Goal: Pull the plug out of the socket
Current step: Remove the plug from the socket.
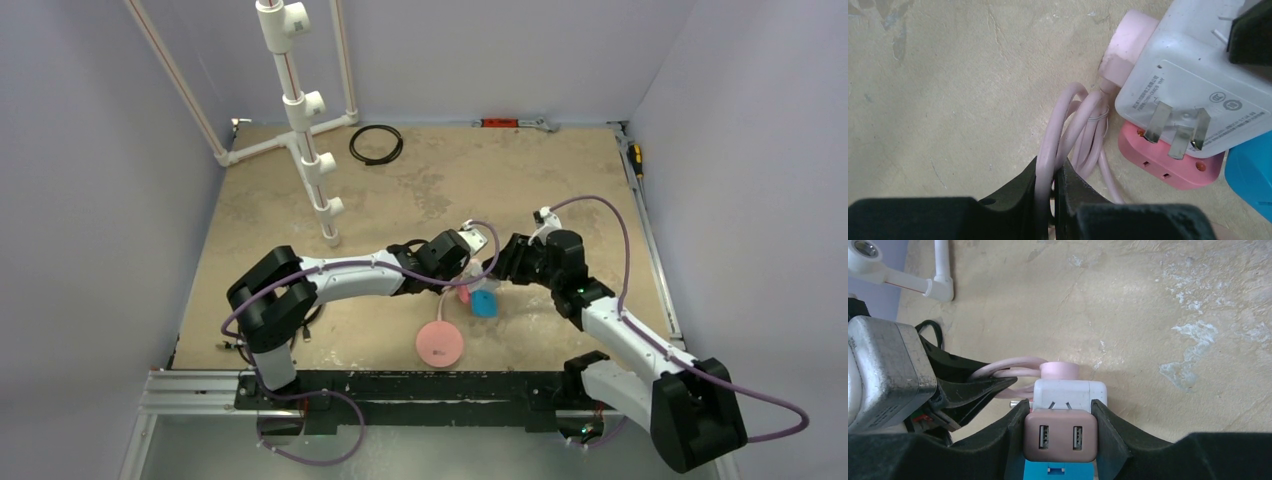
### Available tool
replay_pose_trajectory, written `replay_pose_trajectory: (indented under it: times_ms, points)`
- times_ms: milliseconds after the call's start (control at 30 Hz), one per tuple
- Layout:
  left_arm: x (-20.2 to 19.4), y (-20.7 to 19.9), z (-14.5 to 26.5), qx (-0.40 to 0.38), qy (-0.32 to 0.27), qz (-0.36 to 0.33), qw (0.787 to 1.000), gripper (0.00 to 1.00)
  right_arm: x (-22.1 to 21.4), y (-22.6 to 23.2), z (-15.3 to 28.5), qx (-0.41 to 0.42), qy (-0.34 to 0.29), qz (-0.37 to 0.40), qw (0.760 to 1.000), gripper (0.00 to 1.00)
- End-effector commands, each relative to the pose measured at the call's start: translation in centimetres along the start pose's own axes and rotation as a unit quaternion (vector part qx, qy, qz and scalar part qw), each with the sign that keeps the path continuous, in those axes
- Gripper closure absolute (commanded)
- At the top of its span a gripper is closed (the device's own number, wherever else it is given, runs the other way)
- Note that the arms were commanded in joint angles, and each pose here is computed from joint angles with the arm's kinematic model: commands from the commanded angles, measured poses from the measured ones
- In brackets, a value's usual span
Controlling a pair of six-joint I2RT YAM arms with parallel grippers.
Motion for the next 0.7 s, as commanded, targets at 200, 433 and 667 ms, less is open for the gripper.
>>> replay_pose_trajectory:
  times_ms: [200,433,667]
  points:
    - [-2.8,2.2,0.5,0.065,0.069,-0.042,0.995,1.00,2.9,1.1,1.1,0.012,-0.071,0.030,0.997,1.00]
    - [-3.0,2.8,0.3,0.073,0.080,-0.035,0.994,1.00,2.8,0.6,1.8,-0.011,-0.082,0.015,0.996,1.00]
    - [-3.2,3.1,0.3,0.078,0.085,-0.037,0.993,1.00,3.3,1.0,2.1,0.003,-0.083,0.001,0.997,1.00]
Point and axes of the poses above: each gripper's point midway between its finger pads, its own z axis back along the fingers, its own y axis along the line the jaws close on, x = y × z, the point moved 7 cm from there along z, back along the fingers, and after that the axes turned 10 degrees about z, right-handed, at the moved point
